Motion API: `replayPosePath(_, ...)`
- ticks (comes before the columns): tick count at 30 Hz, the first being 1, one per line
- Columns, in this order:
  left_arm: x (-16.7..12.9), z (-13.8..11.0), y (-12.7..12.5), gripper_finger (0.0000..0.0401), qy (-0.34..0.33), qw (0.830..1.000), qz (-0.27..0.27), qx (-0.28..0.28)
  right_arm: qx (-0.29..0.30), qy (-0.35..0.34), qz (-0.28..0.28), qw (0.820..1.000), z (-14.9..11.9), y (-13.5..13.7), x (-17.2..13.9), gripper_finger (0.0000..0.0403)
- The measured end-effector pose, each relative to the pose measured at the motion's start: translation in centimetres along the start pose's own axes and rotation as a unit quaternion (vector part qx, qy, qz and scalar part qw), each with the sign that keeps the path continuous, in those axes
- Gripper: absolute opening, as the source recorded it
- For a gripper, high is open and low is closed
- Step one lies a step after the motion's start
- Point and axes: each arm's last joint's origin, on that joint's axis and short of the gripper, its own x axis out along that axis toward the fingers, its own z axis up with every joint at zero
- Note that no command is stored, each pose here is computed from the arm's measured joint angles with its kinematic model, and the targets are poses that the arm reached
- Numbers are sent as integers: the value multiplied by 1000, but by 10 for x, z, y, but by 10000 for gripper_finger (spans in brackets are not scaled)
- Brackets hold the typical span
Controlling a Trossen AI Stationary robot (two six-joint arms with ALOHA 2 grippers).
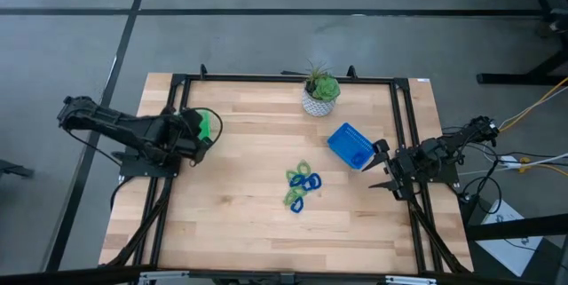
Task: Sort spring keychains
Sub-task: Put the green spring keychain in the green bin
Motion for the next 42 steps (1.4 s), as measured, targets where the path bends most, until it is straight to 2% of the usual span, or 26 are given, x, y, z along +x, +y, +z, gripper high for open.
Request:
replayPosePath(7, 9, 2, 9, 15, 59, 998, 25, 4, 2, 0, 0, 1000, 0, 0, 0, 242)
replayPosePath(12, 12, 3, 11, 15, 96, 995, 17, 4, 2, 0, 1, 1000, 0, 0, 0, 242)
replayPosePath(20, 13, 3, 12, 24, 106, 994, 19, 1, 2, 0, 0, 1000, 0, 0, 0, 242)
replayPosePath(37, 13, 3, 13, 136, 108, 994, 21, -1, 2, 0, 1, 1000, 0, 0, 0, 242)
replayPosePath(42, 13, 3, 12, 157, 105, 994, 18, -2, 2, 0, 1, 1000, 0, 0, 0, 242)
